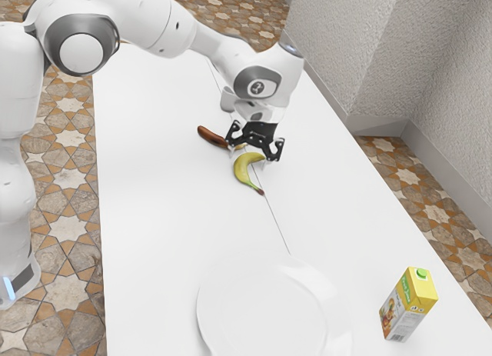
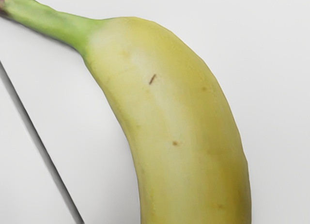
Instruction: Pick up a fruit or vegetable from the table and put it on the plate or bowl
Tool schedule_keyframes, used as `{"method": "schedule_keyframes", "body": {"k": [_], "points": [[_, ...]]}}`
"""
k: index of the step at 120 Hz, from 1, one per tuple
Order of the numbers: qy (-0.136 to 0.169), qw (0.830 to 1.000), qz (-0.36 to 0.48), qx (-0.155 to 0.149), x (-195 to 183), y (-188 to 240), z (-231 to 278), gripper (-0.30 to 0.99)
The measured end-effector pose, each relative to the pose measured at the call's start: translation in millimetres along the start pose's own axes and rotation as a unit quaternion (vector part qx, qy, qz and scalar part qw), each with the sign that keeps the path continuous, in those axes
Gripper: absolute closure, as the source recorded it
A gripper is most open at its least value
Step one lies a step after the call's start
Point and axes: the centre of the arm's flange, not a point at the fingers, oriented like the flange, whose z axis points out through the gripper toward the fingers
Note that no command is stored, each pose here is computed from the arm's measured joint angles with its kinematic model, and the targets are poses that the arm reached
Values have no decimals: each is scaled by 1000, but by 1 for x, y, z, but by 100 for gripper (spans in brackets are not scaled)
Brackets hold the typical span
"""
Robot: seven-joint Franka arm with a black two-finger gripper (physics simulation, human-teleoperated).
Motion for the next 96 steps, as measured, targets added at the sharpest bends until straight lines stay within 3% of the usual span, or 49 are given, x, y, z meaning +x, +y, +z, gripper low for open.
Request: {"method": "schedule_keyframes", "body": {"k": [32, 70, 96], "points": [[2, 1000, -2, 4, -2, 1, 2, 4], [10, 1000, -10, 13, -5, 2, 4, 47], [12, 1000, -17, 23, -5, 2, 0, 52]]}}
